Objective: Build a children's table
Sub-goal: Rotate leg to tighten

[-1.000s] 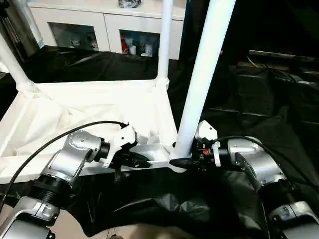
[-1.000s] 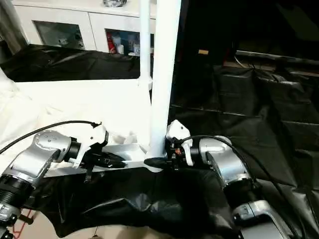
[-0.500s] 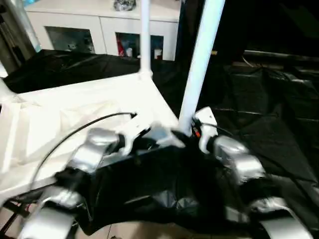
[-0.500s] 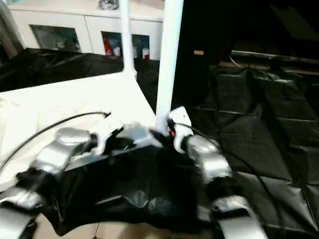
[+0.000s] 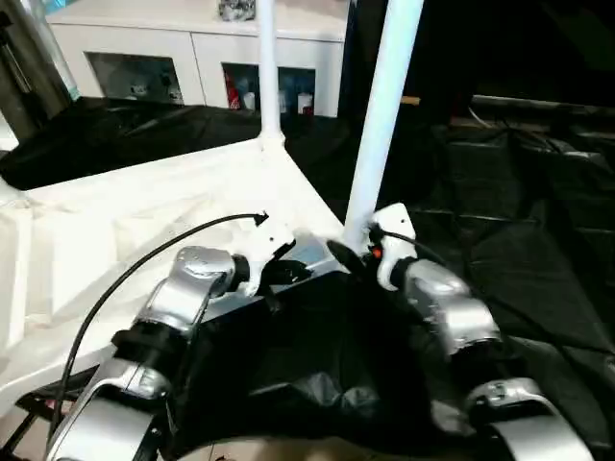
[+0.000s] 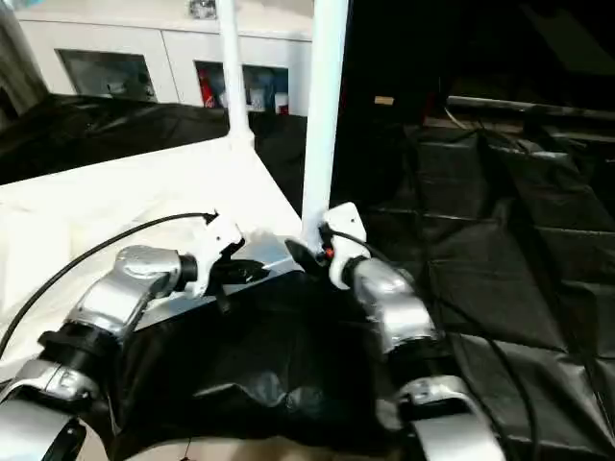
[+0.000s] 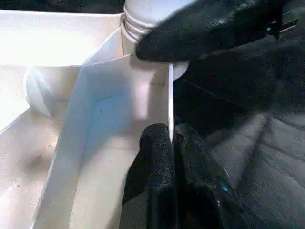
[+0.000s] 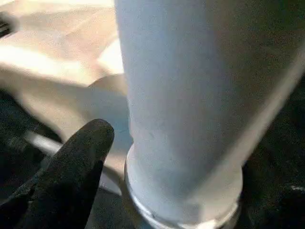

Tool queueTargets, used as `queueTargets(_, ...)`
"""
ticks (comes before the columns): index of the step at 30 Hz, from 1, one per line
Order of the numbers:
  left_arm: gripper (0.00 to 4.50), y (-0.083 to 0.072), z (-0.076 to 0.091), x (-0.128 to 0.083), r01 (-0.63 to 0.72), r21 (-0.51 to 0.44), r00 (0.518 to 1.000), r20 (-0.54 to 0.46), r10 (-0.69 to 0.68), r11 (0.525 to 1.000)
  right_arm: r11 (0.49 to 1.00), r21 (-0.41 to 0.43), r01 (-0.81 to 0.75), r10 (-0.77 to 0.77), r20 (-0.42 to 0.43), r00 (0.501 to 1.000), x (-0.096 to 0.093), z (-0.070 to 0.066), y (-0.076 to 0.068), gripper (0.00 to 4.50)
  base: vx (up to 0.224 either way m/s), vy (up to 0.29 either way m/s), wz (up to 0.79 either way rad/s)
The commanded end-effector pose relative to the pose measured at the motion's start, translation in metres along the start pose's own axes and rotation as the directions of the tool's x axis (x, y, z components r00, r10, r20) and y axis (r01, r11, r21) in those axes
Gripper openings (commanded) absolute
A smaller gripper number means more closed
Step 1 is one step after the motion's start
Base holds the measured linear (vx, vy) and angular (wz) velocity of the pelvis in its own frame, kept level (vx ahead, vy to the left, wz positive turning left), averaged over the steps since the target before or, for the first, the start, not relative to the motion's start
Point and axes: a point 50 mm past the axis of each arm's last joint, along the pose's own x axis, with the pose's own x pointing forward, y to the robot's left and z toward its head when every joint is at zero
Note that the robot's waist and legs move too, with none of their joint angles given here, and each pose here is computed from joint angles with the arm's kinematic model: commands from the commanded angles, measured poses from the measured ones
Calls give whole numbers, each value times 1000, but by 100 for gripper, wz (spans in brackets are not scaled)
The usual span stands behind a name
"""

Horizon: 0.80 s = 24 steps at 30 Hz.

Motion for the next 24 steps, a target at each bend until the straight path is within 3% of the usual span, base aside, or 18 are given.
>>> queueTargets(1, 0, -14, 17, 9, 130, 54, 986, 102, -135, 990, 981, -34, -191, 191, -20, 981, 7, -1, 22, 394, 0, 0, 0)
queueTargets(6, 0, -15, 11, -5, 214, 74, 973, 67, -219, 974, 946, -85, -312, 309, -51, 950, -14, 4, 12, 394, 0, 0, 0)
queueTargets(13, 0, -15, 4, -18, 279, 76, 959, 35, -282, 957, 893, -83, -443, 435, -98, 895, -34, 5, 9, 394, 0, 0, 0)
queueTargets(24, 0, -19, -2, -25, 344, 68, 939, -13, -344, 937, 857, -57, -511, 503, -119, 856, -37, 3, 16, 302, 0, 0, 0)
